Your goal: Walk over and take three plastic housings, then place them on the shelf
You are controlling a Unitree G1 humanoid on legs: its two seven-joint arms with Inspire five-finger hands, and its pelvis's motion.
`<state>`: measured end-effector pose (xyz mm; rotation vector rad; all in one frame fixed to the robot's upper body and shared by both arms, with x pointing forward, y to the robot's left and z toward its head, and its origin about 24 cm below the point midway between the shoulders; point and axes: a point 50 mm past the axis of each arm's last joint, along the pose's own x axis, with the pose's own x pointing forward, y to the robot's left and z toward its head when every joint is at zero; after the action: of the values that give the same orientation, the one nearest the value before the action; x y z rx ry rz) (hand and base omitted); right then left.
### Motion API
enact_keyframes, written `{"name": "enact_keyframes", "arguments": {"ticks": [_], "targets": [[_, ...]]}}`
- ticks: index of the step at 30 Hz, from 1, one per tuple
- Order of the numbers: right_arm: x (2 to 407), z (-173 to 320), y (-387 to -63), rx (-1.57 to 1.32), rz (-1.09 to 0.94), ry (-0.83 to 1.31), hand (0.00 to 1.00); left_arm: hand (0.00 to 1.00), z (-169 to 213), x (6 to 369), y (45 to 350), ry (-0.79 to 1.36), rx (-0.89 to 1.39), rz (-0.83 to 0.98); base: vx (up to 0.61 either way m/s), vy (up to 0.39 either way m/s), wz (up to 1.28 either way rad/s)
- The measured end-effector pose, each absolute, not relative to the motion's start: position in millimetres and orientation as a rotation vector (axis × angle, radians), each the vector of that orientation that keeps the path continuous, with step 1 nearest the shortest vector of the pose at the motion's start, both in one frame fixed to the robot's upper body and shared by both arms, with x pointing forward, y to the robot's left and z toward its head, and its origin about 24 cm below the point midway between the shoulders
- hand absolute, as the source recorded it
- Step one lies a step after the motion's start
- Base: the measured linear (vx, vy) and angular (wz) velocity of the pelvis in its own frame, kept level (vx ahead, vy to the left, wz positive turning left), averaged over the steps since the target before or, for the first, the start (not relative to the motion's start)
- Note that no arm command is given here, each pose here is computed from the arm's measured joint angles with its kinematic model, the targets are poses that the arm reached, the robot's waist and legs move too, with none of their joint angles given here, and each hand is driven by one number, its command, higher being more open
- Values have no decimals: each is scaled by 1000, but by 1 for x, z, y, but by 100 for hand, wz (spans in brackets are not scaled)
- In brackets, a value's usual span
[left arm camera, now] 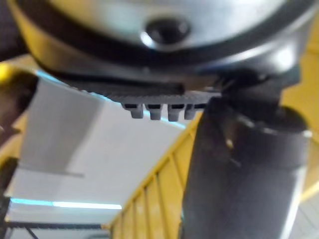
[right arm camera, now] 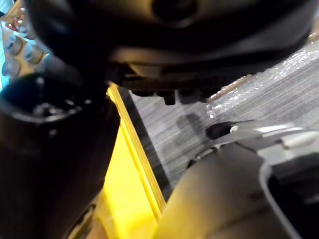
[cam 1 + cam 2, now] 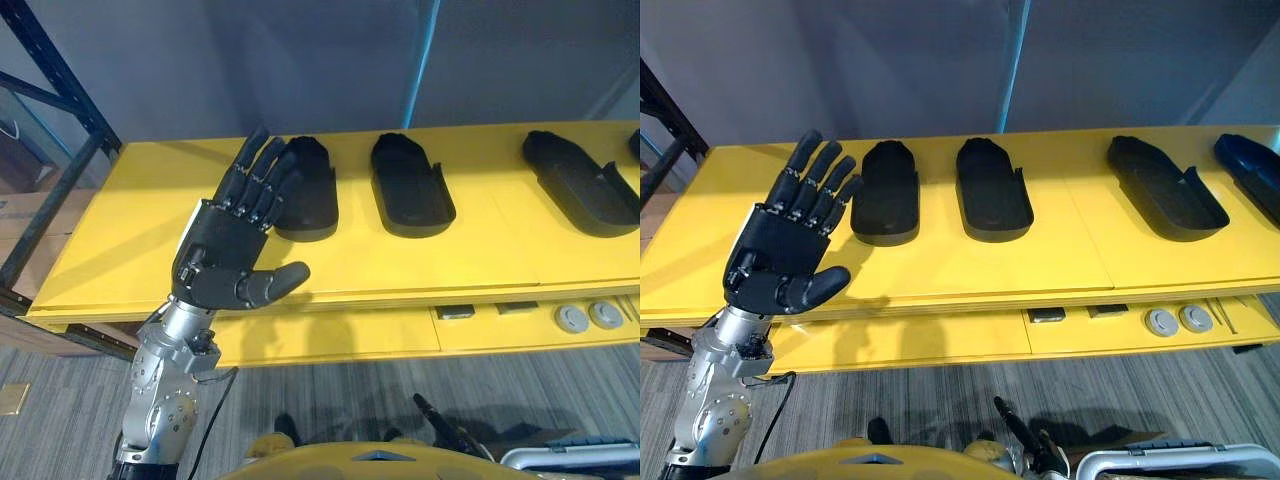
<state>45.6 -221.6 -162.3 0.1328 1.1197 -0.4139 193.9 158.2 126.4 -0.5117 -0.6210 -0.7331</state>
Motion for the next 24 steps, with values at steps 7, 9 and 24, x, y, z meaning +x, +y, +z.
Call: {"name": "enact_keyframes", "arguments": {"ticks": [7,9,24], "targets": [[54,-162,-220,117,-357,1104,100,100,133,195,74,-504,-724,-1106,-24,23,-29],[53,-162,-218,147,-373,1100,100,100,131,194,52,-451,-740,-1099,3,37,-44],[108,-112,-151,-89,-48,572,100,100,139,219,82,-603,-338,-225,-12,-3,-63]]}}
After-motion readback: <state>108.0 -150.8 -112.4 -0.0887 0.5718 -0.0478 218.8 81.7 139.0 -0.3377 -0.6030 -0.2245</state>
